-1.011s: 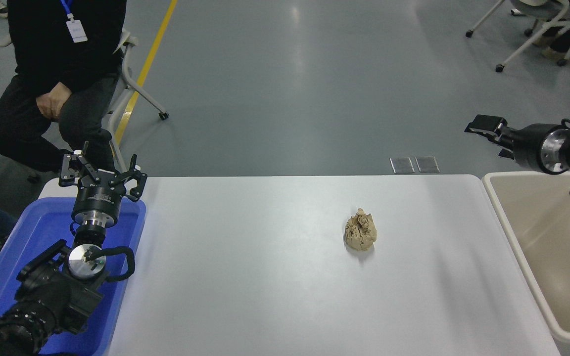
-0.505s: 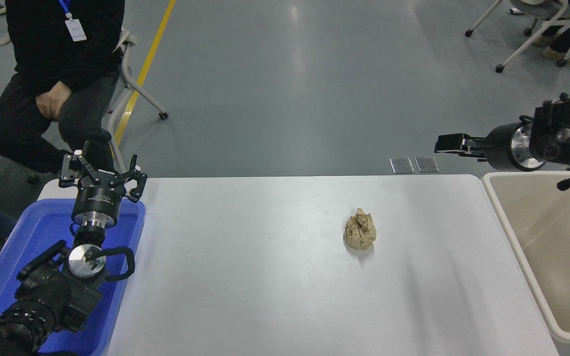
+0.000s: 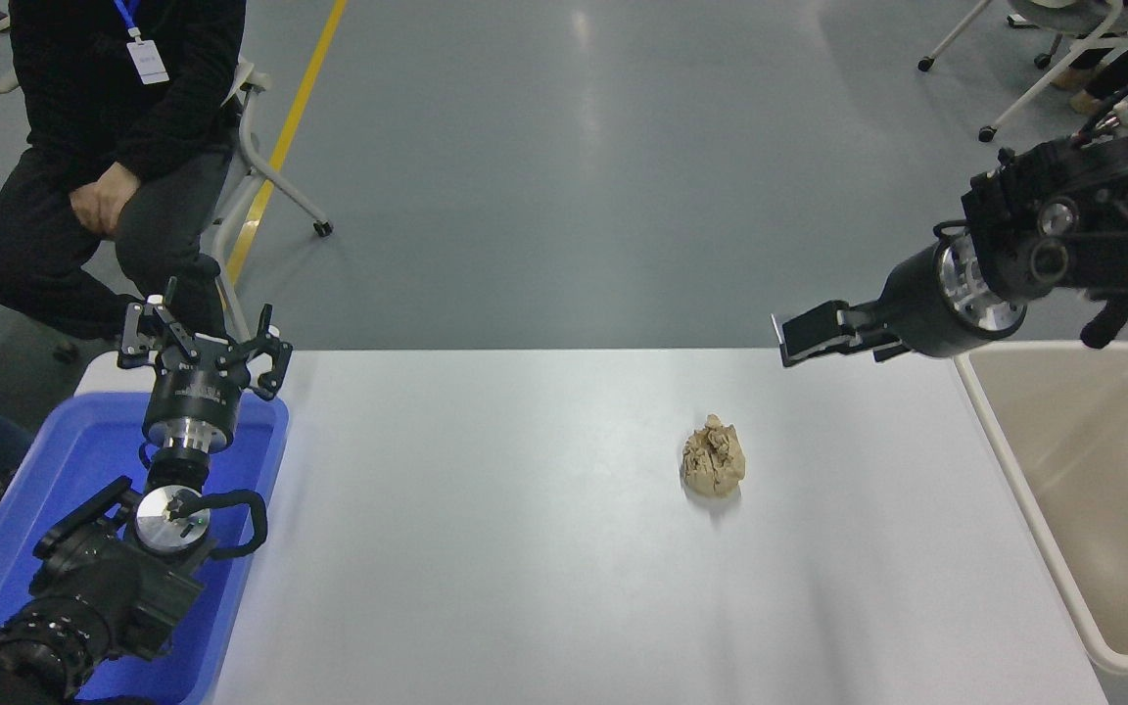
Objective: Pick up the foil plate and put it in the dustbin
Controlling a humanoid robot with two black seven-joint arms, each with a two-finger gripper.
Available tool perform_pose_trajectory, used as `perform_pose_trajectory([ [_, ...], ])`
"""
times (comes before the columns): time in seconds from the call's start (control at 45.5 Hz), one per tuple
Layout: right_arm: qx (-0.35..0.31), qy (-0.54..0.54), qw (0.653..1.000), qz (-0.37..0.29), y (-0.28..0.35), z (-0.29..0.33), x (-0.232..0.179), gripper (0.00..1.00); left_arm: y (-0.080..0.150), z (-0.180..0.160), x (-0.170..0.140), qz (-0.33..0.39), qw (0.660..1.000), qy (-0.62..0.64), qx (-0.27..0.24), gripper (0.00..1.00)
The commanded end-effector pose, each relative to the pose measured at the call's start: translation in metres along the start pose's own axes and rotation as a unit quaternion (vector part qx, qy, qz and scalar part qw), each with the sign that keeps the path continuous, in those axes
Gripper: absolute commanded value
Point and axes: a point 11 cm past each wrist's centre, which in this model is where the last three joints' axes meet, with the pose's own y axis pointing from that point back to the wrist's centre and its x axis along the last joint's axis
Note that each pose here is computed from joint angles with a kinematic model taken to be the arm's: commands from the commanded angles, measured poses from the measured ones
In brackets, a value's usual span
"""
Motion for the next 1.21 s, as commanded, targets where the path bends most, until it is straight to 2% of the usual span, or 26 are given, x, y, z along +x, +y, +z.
perform_pose_trajectory([
  [0.0,0.016,0.011,0.998,-0.058,0.004,-0.049,-0.01,1.0,0.0,0.0,0.0,-0.001,1.0,0.0,0.0,0.99],
  [0.154,0.004,0.03,0.997,-0.075,-0.006,-0.072,-0.011,1.0,0.0,0.0,0.0,0.0,1.0,0.0,0.0,0.99],
  [0.308,-0.054,0.035,0.995,-0.078,-0.013,-0.062,-0.006,1.0,0.0,0.0,0.0,-0.001,1.0,0.0,0.001,0.99],
  [0.571,-0.103,0.004,0.993,-0.062,0.003,-0.051,0.007,1.0,0.0,0.0,0.0,0.0,1.0,-0.001,0.001,0.99],
  [0.923,-0.062,-0.048,0.992,-0.099,0.017,-0.071,-0.005,1.0,0.0,0.0,0.0,0.0,1.0,0.0,0.0,0.99],
  [1.187,-0.061,-0.053,0.99,-0.114,0.018,-0.07,-0.009,1.0,0.0,0.0,0.0,0.0,1.0,-0.001,0.001,0.99],
])
